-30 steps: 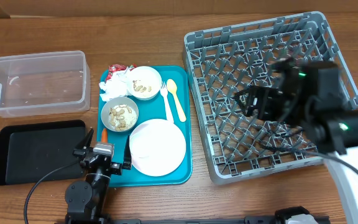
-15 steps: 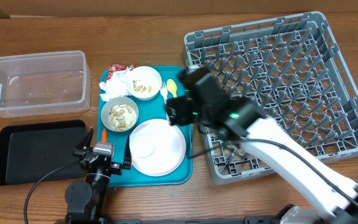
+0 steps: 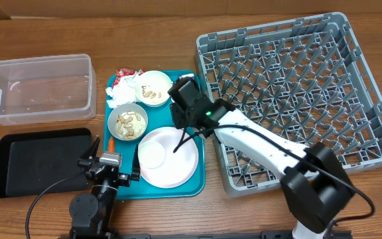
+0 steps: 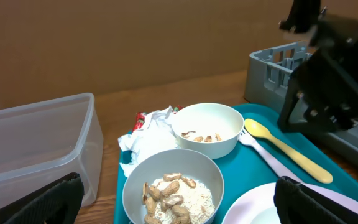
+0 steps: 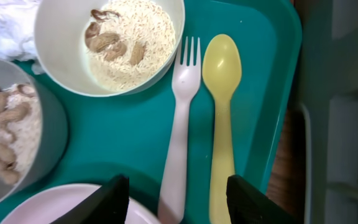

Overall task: Sort waste into correct bins and load items into the dishwasher rack
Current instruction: 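Reach the right gripper to the tray and grasp the yellow spoon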

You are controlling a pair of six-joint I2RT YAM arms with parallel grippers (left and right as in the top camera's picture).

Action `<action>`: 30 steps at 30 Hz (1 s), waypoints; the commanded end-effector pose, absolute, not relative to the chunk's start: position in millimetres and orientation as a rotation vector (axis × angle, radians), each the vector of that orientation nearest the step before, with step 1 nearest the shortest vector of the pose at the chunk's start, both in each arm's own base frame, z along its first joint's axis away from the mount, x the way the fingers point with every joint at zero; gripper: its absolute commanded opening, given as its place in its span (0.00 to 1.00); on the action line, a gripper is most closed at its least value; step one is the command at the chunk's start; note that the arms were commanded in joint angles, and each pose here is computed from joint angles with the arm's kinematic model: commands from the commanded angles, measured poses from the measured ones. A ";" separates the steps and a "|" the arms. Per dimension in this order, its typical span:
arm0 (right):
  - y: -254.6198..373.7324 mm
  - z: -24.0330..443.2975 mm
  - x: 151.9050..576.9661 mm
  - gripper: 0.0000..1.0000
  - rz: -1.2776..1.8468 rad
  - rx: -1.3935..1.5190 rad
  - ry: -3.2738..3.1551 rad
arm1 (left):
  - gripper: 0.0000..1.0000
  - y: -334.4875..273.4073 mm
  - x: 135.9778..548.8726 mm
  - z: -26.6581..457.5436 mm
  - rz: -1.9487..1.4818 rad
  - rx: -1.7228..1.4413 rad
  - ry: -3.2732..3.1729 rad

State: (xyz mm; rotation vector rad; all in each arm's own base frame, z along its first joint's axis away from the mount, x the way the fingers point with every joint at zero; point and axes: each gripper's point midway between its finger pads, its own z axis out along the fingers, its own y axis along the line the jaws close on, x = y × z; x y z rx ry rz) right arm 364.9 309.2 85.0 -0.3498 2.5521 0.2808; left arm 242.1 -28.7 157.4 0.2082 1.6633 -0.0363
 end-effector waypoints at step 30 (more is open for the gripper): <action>292.2 20.6 403.7 0.41 0.101 -0.341 2.548 | 1.00 -28.3 242.1 157.1 -0.039 0.201 1.657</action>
